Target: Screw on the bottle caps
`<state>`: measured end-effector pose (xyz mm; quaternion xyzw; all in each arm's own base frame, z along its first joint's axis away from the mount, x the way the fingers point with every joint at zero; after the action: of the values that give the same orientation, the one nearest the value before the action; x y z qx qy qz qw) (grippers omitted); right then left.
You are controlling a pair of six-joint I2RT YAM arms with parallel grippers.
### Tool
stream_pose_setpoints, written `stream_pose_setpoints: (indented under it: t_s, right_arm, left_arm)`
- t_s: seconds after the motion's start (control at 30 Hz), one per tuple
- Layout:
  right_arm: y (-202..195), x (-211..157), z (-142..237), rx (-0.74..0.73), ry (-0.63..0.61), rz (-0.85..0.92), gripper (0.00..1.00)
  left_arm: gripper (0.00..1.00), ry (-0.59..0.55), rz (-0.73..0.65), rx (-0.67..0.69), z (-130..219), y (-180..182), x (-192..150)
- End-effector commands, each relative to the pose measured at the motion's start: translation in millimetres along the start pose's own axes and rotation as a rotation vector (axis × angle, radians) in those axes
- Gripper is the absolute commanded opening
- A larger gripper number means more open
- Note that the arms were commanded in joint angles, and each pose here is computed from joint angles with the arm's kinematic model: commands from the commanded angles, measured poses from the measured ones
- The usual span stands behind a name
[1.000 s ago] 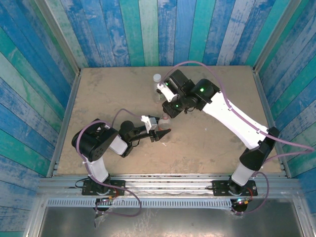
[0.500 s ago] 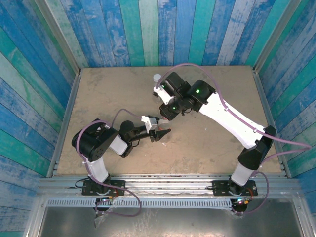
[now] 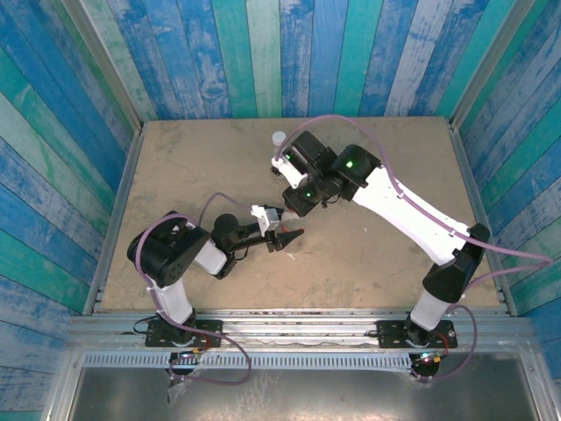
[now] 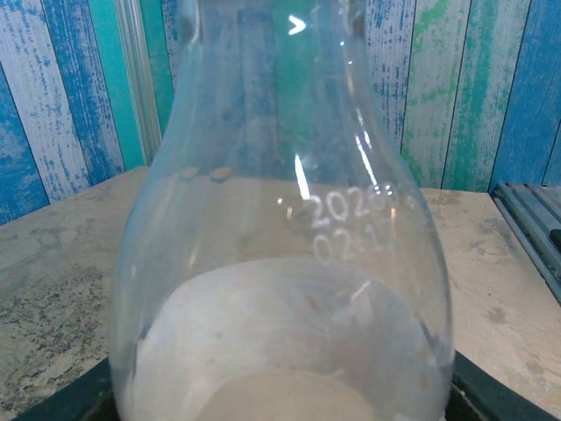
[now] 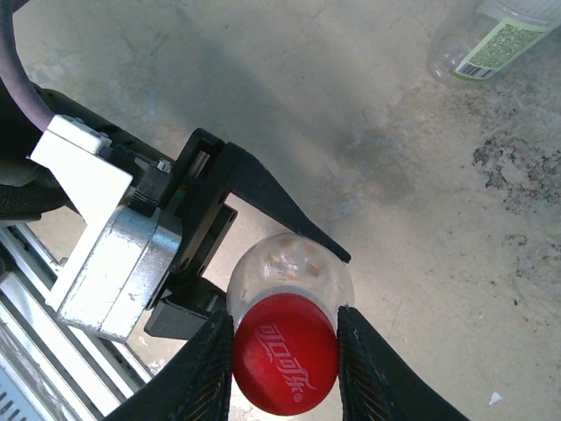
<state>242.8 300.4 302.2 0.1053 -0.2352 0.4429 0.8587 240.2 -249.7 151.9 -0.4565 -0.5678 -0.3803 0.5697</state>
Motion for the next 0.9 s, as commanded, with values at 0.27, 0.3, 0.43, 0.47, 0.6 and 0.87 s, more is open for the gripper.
stream_pose_setpoints:
  t_s: [0.27,0.3,0.43,0.47,0.6,0.87]
  right_arm:
    - [5.9,-15.2,4.2,-0.001,0.022,-0.001,0.33]
    - [5.9,-16.1,4.6,-0.001,0.023,-0.001,0.33]
    - [7.2,-17.1,3.0,-0.012,0.020,0.016,0.33]
    - [6.6,-18.4,1.1,-0.017,0.026,0.016,0.33]
    - [6.6,-20.3,-5.6,-0.019,0.046,0.020,0.33]
    - [6.8,-22.0,-10.2,-0.018,0.076,0.013,0.33]
  left_arm:
    - [0.62,0.059,0.044,-0.004,-1.8,0.7,-13.7]
    - [0.62,0.057,0.044,-0.003,-2.0,0.9,-13.4]
    - [0.62,0.059,0.049,-0.005,-3.0,1.5,-13.6]
    - [0.62,0.057,0.048,-0.005,-2.9,1.5,-12.9]
    - [0.62,0.058,0.048,-0.006,-2.9,1.4,-12.6]
    - [0.62,0.062,0.048,-0.008,-2.5,0.7,-13.2]
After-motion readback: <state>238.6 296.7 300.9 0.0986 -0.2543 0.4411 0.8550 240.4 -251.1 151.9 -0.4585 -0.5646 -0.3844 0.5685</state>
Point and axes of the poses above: each hand's point on the last joint's axis, 136 mm out from that joint toward the fingers, its own z axis back along the fingers, its own y axis along the line the jaws close on, x = y × z, the point moved 5 cm from there along z, back along the fingers, and after that the axes turned 8 degrees about z, right-handed, at the moved point
